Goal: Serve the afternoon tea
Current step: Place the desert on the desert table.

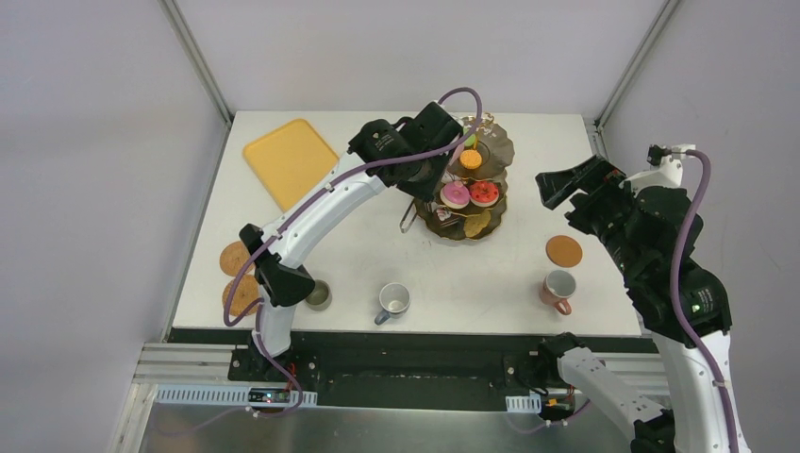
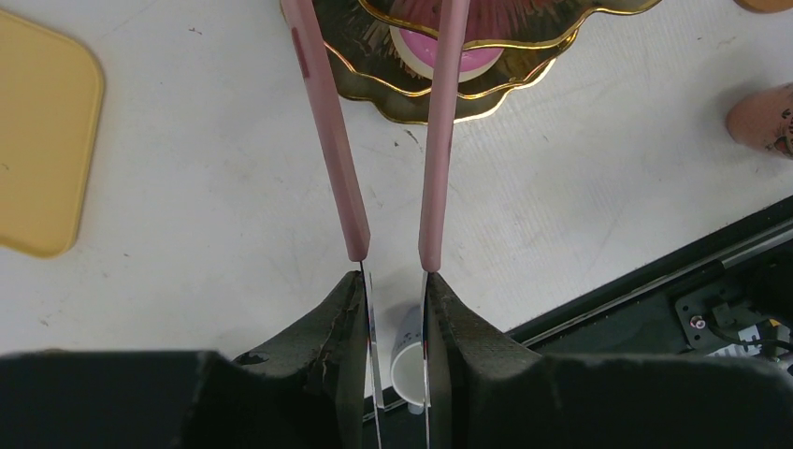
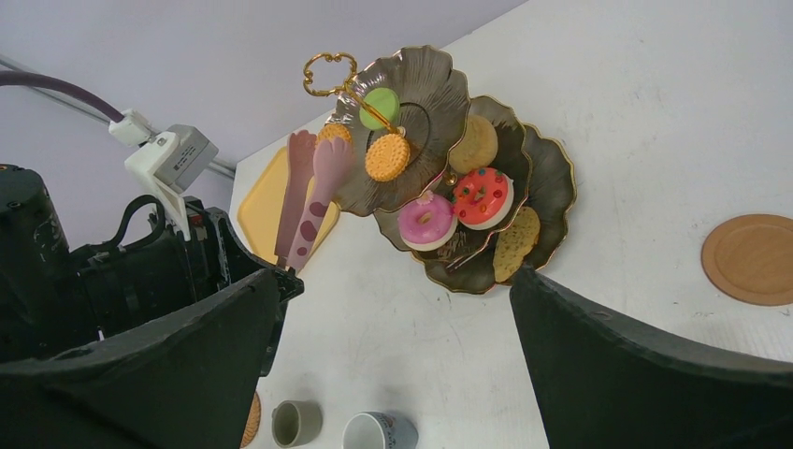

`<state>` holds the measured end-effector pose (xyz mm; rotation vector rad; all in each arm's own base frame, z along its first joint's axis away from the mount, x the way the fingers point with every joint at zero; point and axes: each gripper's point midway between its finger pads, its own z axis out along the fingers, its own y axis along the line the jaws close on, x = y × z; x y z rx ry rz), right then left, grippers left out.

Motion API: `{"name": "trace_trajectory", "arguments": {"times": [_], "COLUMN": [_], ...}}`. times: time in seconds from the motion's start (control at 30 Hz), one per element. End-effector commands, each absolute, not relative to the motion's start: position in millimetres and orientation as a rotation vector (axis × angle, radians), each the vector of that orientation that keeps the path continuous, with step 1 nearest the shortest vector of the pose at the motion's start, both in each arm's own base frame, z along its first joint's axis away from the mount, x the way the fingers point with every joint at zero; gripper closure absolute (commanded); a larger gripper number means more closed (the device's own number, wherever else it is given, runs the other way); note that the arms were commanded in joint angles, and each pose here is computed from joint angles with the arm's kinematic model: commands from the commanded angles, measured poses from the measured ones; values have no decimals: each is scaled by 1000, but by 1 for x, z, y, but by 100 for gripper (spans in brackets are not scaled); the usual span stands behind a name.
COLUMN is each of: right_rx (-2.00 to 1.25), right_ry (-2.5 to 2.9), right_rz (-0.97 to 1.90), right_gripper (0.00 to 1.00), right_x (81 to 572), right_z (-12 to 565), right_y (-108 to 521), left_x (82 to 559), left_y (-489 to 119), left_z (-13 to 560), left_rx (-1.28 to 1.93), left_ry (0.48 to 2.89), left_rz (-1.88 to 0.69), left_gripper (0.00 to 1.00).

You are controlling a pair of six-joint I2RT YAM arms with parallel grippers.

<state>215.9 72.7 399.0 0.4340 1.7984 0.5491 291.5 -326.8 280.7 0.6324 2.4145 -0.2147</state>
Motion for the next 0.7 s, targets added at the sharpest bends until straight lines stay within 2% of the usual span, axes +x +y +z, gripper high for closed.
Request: {"name": "trace_trajectory", "arguments": {"times": [0.0, 0.1, 0.67], "right_rx": [431, 431, 430], "right_ry": [1788, 1786, 1792], "right_rz": [546, 546, 542], "right_gripper": [1, 1, 1], "right_x": [220, 221, 224], "right_z": [401, 402, 402], "right_y": [73, 73, 75], "left_x": [291, 291, 297], "left_y": [-322, -324, -322], "left_z": [287, 284, 293], "left_rx": [626, 631, 621], "left_ry": [2407, 2415, 2391], "left_rz": [-211, -219, -222], "left_gripper": [74, 70, 67]}}
